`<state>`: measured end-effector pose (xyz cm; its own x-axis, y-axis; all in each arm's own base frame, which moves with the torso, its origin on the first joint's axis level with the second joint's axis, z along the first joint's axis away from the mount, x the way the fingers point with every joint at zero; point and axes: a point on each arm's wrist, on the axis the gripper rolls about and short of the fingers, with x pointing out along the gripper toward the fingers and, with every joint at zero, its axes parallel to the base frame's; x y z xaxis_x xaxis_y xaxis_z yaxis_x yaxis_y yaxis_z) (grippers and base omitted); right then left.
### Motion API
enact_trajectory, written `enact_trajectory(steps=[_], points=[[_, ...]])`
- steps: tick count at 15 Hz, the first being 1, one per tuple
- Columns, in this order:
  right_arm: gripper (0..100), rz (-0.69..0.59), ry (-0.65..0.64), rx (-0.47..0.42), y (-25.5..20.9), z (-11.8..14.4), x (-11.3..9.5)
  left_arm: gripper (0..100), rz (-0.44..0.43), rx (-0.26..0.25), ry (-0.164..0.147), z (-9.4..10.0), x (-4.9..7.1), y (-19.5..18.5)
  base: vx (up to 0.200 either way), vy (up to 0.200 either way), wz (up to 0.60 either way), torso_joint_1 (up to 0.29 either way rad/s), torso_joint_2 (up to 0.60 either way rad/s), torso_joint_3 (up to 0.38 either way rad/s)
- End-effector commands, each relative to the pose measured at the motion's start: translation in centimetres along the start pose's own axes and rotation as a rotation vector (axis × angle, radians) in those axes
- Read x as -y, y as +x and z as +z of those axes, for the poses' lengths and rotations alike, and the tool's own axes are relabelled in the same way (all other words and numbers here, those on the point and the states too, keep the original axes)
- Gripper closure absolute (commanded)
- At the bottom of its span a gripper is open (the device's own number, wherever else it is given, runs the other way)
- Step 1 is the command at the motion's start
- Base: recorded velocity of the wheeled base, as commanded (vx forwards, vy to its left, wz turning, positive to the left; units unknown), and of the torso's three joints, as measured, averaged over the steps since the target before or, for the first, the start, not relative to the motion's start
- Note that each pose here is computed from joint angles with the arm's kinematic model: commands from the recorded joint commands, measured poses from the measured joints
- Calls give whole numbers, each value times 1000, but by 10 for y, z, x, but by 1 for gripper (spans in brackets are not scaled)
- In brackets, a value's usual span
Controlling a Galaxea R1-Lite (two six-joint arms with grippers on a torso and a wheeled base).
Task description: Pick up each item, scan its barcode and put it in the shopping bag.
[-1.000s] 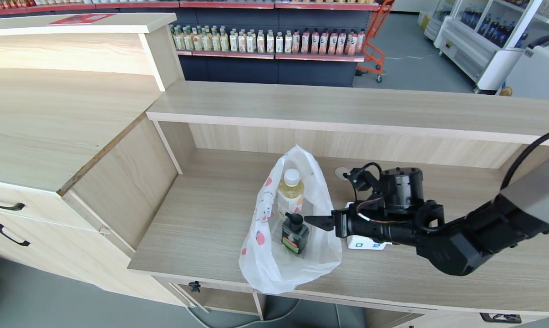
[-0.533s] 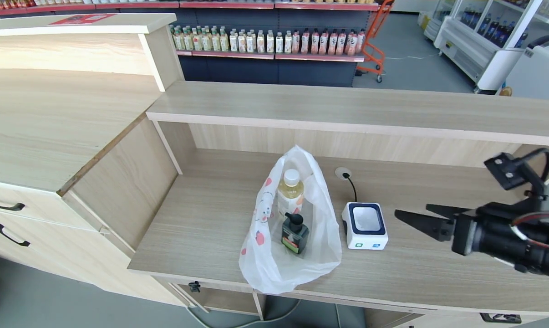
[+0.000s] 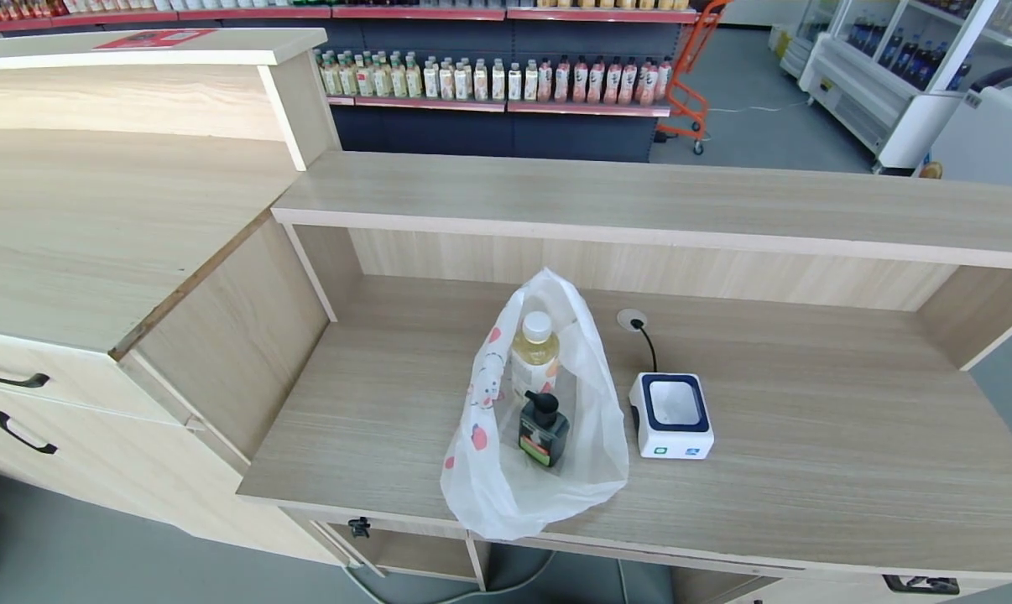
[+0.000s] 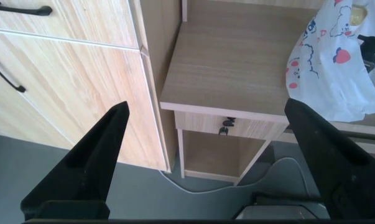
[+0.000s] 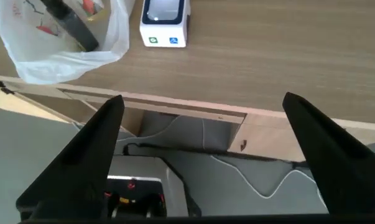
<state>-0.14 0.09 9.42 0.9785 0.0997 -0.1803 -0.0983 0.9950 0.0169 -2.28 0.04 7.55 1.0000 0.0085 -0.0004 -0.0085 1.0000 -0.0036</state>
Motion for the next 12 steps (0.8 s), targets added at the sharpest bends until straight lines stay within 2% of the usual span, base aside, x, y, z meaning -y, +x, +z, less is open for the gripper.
enact_trajectory(steps=[1, 3, 6, 7, 12], points=[[0, -70, -13, 143, -15, -21, -1, 0, 1, 0, -1, 0, 0, 0, 0, 0, 0, 0, 0, 0], [0, -77, -13, 176, -17, -22, -1, 0, 1, 0, -1, 0, 0, 0, 0, 0, 0, 0, 0, 0], [0, -79, -19, 175, -17, -23, -1, 0, 1, 0, -1, 0, 0, 0, 0, 0, 0, 0, 0, 0], [100, -79, -20, 177, -17, -23, -1, 0, 1, 0, -1, 0, 0, 0, 0, 0, 0, 0, 0, 0], [100, -79, -17, 177, -17, -23, -1, 0, 1, 0, -1, 0, 0, 0, 0, 0, 0, 0, 0, 0]])
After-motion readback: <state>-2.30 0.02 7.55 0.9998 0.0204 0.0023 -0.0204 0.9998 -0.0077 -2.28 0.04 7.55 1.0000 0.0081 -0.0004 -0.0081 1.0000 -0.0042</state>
